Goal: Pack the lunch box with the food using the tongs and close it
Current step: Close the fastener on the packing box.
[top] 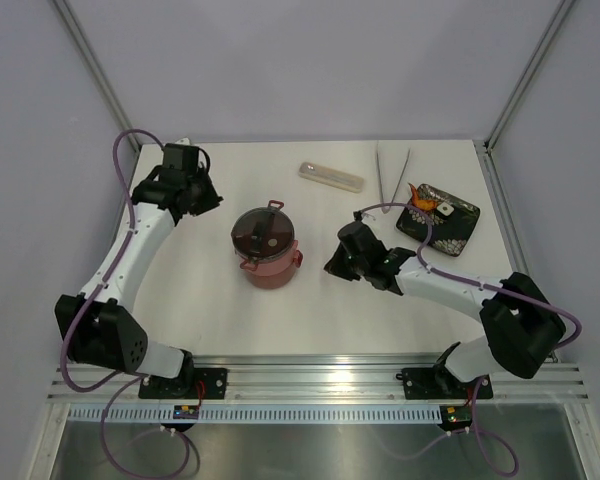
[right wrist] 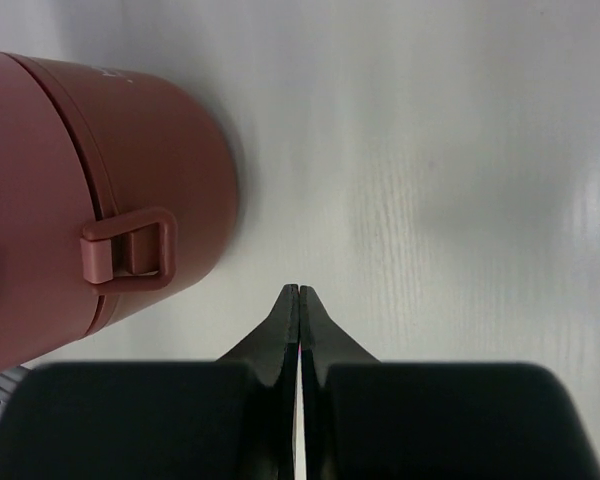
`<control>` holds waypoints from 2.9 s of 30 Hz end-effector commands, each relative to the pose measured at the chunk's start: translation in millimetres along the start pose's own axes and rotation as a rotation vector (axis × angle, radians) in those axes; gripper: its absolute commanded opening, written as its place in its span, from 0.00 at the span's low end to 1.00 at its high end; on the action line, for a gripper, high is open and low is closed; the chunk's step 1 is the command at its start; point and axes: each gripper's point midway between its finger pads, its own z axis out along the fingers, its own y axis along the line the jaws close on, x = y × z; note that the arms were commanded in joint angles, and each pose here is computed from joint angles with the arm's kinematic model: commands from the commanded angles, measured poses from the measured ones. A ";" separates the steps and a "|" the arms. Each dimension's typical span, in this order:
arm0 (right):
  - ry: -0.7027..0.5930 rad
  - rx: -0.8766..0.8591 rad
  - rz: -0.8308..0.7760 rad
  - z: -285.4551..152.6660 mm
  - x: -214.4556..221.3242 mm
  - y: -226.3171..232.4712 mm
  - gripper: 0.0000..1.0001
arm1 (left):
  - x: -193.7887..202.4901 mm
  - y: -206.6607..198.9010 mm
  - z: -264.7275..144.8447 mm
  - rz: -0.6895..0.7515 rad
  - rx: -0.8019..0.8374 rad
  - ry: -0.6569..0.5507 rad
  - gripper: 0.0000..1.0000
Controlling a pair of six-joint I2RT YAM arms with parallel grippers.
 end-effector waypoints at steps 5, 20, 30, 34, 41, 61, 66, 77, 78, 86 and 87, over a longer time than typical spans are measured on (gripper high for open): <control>0.004 -0.107 -0.049 2.4 -6.4 47.4 0.00 | 9.6 8.7 62.4 -0.146 0.010 0.088 0.00; 0.103 -0.209 -0.133 37.3 9.4 106.2 0.00 | 69.9 -10.8 105.0 -0.142 0.068 0.235 0.00; 0.053 -0.040 -0.129 27.8 -0.4 47.0 0.00 | 109.1 -9.2 93.0 -0.168 0.052 0.262 0.00; 0.008 0.016 -0.107 9.7 -11.0 20.4 0.00 | 114.1 -2.9 88.3 -0.190 0.037 0.252 0.00; -0.002 0.121 -0.103 -14.7 -9.6 -11.5 0.00 | 119.0 1.5 82.6 -0.224 0.025 0.251 0.00; -0.010 -0.139 -0.203 12.1 7.2 95.8 0.00 | 126.0 4.2 83.2 -0.227 0.022 0.255 0.00; 0.012 -0.020 -0.161 5.3 16.5 36.0 0.00 | 127.0 5.0 83.7 -0.237 0.020 0.252 0.00; 0.036 0.021 -0.129 -23.0 29.6 7.1 0.00 | 81.8 58.0 55.1 -0.292 -0.153 0.098 0.00; 0.040 0.012 -0.135 -24.6 30.8 9.8 0.00 | 77.3 63.0 52.8 -0.302 -0.162 0.083 0.00; 0.092 -0.042 -0.210 -19.5 50.8 45.5 0.00 | 82.8 99.1 44.5 -0.366 -0.245 0.091 0.00; 0.096 -0.045 -0.209 -18.0 52.4 46.6 0.00 | 89.1 101.9 47.0 -0.374 -0.259 0.105 0.00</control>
